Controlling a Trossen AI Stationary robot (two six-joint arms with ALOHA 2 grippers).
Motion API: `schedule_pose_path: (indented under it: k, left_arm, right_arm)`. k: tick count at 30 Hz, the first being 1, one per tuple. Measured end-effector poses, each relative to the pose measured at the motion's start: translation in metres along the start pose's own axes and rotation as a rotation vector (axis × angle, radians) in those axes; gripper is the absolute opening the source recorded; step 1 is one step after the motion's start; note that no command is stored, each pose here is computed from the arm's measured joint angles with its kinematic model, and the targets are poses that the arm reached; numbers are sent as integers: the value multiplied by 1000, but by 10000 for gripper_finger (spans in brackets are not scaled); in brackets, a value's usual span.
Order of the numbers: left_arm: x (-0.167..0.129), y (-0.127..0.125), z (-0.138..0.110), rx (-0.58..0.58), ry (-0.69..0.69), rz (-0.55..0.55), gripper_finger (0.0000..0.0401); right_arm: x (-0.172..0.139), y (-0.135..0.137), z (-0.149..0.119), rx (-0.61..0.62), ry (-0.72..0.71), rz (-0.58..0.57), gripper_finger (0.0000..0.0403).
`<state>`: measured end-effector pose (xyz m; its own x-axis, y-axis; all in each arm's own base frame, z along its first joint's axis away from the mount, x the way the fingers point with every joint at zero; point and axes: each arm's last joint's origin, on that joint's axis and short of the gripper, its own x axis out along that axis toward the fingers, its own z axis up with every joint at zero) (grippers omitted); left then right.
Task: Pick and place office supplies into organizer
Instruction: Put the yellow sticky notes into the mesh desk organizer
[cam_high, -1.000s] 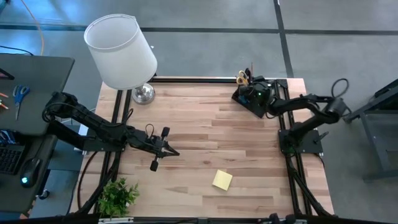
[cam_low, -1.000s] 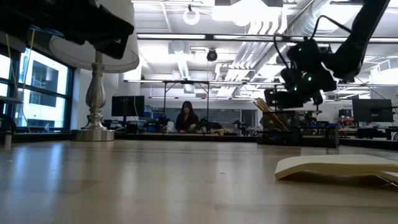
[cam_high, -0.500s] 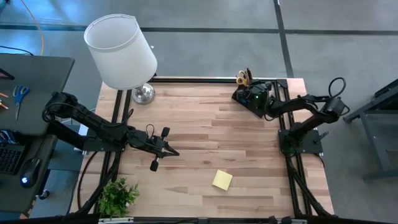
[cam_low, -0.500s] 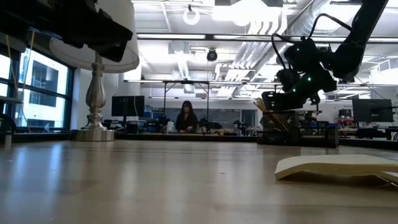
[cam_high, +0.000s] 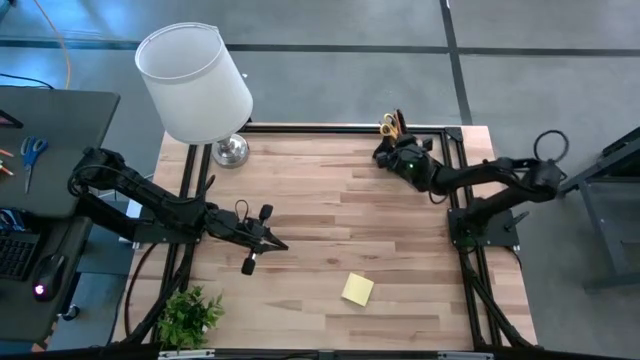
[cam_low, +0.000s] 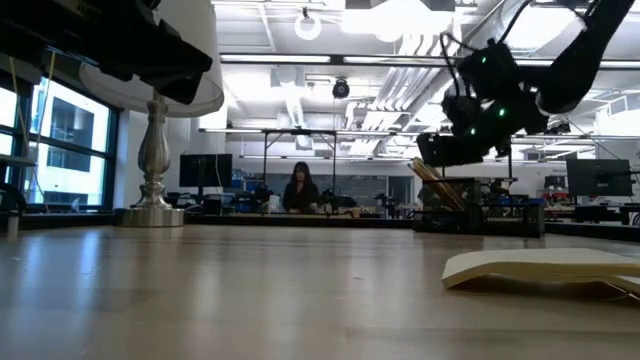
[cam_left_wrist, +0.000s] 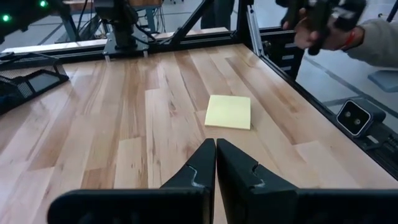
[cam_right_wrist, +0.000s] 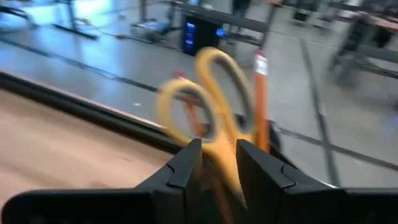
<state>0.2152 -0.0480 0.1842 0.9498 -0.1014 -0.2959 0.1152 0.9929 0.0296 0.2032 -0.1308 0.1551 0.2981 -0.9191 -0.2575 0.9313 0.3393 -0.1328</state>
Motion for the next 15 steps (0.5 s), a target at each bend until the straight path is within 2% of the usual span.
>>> schedule_pose_path:
  k: [8,15]
  left_arm:
    - [0,0,-1,1,7,0,5]
    - [0,0,-1,-5,7,0,5]
  right_arm:
    - [-49,17,15,-3,-5,247,94]
    - [-107,41,11,40,70,642,94]
